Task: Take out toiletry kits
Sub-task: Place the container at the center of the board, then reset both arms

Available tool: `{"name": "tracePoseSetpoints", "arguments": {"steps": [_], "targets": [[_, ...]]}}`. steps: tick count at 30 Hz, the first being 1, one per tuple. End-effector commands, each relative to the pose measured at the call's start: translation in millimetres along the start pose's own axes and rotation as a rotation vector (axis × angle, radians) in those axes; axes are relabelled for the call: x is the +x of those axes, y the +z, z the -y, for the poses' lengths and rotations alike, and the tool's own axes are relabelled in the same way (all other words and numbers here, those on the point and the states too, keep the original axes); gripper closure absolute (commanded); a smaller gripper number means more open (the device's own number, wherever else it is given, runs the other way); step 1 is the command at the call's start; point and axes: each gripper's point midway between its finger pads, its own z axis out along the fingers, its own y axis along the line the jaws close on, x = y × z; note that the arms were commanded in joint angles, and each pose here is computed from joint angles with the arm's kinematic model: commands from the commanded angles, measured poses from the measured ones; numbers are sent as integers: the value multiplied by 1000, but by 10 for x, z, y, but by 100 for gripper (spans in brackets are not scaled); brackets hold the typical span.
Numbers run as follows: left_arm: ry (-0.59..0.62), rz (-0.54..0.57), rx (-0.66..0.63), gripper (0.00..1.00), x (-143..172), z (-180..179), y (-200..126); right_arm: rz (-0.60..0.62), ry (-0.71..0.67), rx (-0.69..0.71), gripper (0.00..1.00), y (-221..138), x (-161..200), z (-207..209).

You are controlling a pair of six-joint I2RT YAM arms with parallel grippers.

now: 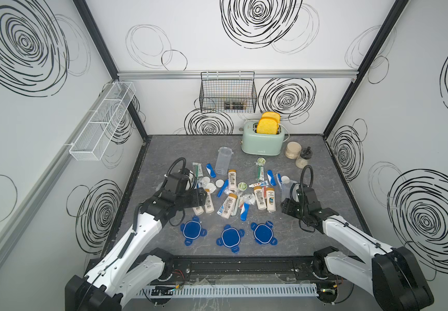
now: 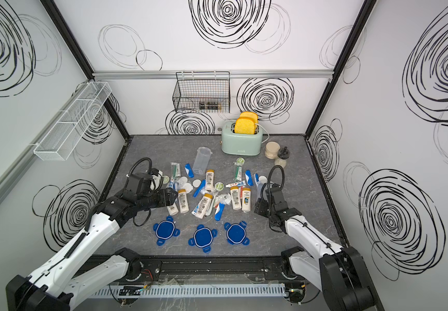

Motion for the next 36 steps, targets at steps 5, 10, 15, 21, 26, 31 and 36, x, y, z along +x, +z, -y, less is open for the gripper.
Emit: {"name": "tracePoseSetpoints", "arguments": {"steps": [5,10,15,21,26,31,36], "targets": [[-2,25,-10,23,-33,-9,-28,-19,2,16,22,-94,28,21],[-5,30,-18,22,-42,-23,-37,34,-11,6,20,-218,-138,-42],[-9,91,-34,19,-168,-59,-173,147,1,1,19,-395,-406,-85],[-82,272,-12,15,-484,-236,-452,398,-64,-70,17,-723,-866,-232],[-111,402,-27,8,-749,-330,-595,538,-86,-35,12,-946,-1208,-178],[-96,536,-2,4,-1008,-345,-607,626,-76,14,7,-1047,-1444,-59],[-96,651,-63,0,-1213,-546,-544,727,-56,101,2,-1028,-1536,210]]}}
